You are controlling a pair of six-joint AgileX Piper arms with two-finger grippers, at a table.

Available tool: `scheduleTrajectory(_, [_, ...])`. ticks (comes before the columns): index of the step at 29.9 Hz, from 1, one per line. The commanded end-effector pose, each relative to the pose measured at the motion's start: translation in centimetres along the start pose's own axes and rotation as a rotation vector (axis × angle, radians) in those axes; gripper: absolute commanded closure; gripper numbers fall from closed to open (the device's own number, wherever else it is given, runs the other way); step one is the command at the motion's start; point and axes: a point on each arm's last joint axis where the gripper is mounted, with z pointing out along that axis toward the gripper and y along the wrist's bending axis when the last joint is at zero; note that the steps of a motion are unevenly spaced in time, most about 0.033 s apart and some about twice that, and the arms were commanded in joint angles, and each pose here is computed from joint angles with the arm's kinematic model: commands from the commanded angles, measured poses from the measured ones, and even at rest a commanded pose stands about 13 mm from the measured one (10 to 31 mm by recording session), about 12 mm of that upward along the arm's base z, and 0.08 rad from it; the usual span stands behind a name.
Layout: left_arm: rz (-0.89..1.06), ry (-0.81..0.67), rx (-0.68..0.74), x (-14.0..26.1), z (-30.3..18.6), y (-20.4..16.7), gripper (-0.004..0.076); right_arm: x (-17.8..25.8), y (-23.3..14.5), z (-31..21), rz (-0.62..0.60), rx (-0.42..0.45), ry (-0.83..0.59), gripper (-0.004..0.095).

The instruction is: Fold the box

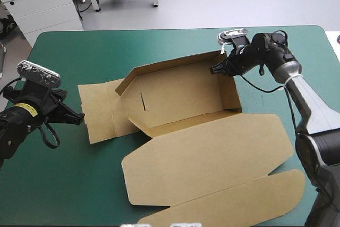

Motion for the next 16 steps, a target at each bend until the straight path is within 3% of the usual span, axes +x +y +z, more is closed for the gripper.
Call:
scheduleTrajectory(1, [-0.032, -0.098, -0.010, -1.1, -1.1, 0.2, 0.0717, -0.1, 0.2, 0.3, 0.011, -0.039, 0.069, 0.0605])
scheduleTrajectory(5, [-0.025, -0.092, -0.016, -1.0, -1.0, 0.2, 0.0717, -0.6, 0.2, 0.4, 0.015, -0.050, 0.060, 0.0282])
scheduleTrajectory(7, [-0.025, -0.091, -0.016, -1.0, -1.0, 0.2, 0.0717, -0.7, 0.4, -0.1, 0.013, -0.056, 0.062, 0.0201])
scheduleTrajectory(16, [-0.021, -0.089, -0.021, -1.0, -1.0, 0.3, 0.0717, -0.8, 1.1, -4.2, -0.020, -0.046, 0.046, 0.0194])
